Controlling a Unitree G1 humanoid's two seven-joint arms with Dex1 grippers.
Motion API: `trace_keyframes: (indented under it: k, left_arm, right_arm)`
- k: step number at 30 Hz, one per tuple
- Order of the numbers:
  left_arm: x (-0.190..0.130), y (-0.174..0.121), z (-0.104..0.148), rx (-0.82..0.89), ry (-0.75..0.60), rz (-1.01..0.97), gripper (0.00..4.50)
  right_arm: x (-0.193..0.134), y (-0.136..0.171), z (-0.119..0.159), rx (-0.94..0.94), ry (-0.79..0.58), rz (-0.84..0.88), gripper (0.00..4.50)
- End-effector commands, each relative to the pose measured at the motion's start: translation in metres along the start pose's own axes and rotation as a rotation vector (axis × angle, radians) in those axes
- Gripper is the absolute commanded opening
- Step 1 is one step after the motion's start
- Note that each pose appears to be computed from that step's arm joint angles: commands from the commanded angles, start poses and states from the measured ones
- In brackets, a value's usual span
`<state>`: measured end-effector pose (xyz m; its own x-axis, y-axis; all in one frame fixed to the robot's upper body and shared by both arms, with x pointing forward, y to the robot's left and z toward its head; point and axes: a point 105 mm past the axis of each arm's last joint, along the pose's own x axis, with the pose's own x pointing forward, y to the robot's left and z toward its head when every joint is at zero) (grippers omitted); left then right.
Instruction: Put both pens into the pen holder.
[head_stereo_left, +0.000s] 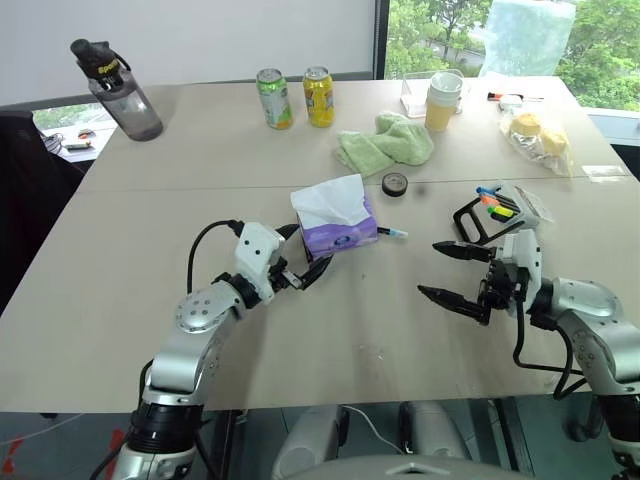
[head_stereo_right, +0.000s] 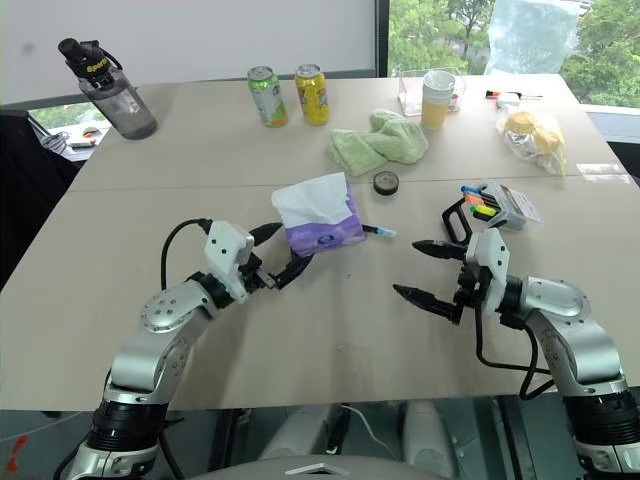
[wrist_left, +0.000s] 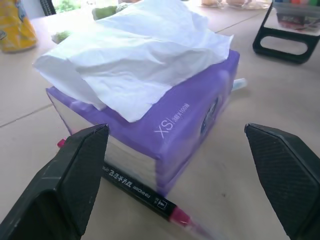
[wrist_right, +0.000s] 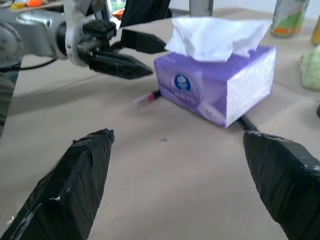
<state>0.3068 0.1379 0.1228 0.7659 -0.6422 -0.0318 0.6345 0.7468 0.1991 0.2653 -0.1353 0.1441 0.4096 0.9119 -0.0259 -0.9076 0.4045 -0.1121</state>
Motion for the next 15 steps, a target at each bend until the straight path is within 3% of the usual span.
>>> trace_keyframes:
  k: [1, 9, 12, 15]
  left_arm:
    - [0.010, -0.002, 0.000, 0.067, -0.008, -0.039, 4.50]
    - [0.037, 0.003, -0.015, 0.128, 0.061, -0.057, 4.50]
    - [0.040, 0.002, -0.014, 0.149, 0.048, -0.075, 3.68]
    - [0.041, 0.002, -0.017, 0.158, 0.056, -0.079, 2.43]
  right_arm:
    - [-0.003, 0.000, 0.018, -0.043, -0.051, -0.037, 4.43]
    - [-0.009, 0.002, 0.013, -0.049, -0.026, -0.087, 4.43]
    - [-0.010, 0.002, 0.012, -0.049, -0.025, -0.098, 4.50]
    - [-0.012, 0.003, 0.011, -0.048, -0.025, -0.106, 4.50]
